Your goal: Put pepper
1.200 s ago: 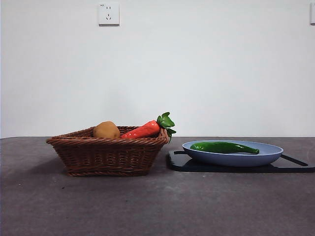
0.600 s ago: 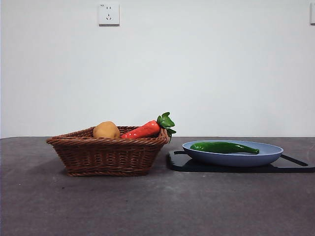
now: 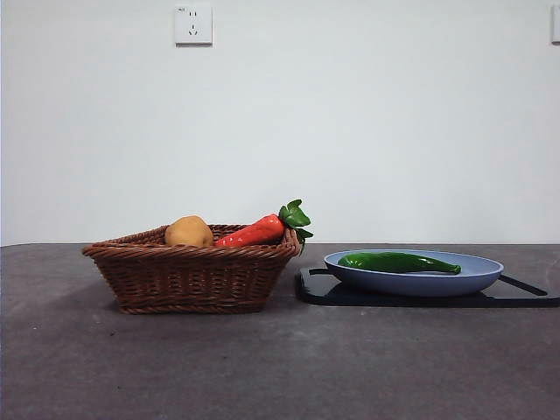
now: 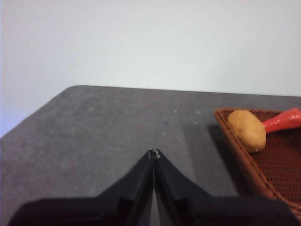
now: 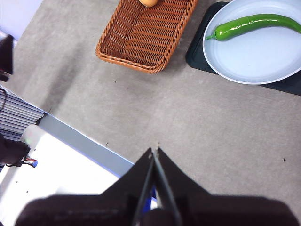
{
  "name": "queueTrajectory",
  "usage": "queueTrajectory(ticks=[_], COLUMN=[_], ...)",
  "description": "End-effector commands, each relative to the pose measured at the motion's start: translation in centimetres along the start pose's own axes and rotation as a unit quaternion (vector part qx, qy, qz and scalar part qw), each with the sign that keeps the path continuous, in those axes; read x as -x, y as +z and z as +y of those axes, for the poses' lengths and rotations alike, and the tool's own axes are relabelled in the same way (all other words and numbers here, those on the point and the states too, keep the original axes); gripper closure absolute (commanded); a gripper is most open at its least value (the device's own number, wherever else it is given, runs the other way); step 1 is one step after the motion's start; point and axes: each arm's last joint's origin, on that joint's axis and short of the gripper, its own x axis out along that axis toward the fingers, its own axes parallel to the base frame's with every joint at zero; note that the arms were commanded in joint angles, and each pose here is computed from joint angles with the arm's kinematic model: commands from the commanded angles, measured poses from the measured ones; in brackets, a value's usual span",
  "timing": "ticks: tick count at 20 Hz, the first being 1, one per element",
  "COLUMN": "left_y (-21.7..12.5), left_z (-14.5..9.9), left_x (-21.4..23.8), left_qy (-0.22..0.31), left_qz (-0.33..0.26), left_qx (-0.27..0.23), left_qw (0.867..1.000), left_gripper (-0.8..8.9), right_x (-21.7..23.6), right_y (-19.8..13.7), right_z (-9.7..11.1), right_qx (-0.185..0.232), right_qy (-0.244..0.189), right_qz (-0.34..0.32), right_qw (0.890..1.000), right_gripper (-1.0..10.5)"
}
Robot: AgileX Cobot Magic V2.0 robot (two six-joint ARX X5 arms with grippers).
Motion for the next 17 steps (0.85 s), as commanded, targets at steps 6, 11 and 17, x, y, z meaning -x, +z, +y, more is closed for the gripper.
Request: queueTrajectory(ticks=[6, 11, 17], left_y=[-1.6, -2.6, -2.4], left_z=[0.1, 0.2, 0.2], left_x=[0.0, 0.1, 0.1], left_qy=[0.003, 0.007, 0.007], left_qz=[0.028, 0.078, 0.069], left_qx=[0.016, 0.014, 0.015], left_qw=[0.999, 0.997, 0.998], left_gripper=[8.05, 8.05, 8.05], right_x=[0.3, 0.3, 0.3], right_y=[0.3, 0.3, 0.3], right_z=[0.2, 0.2, 0.2], right_qx=[0.007, 0.007, 0.007], right_qy=[0.0, 0.0, 0.0], right_qz=[-0.008, -0.008, -0.008], right_qw=[1.0, 1.0, 1.0], right_gripper=[9.4, 9.4, 9.4])
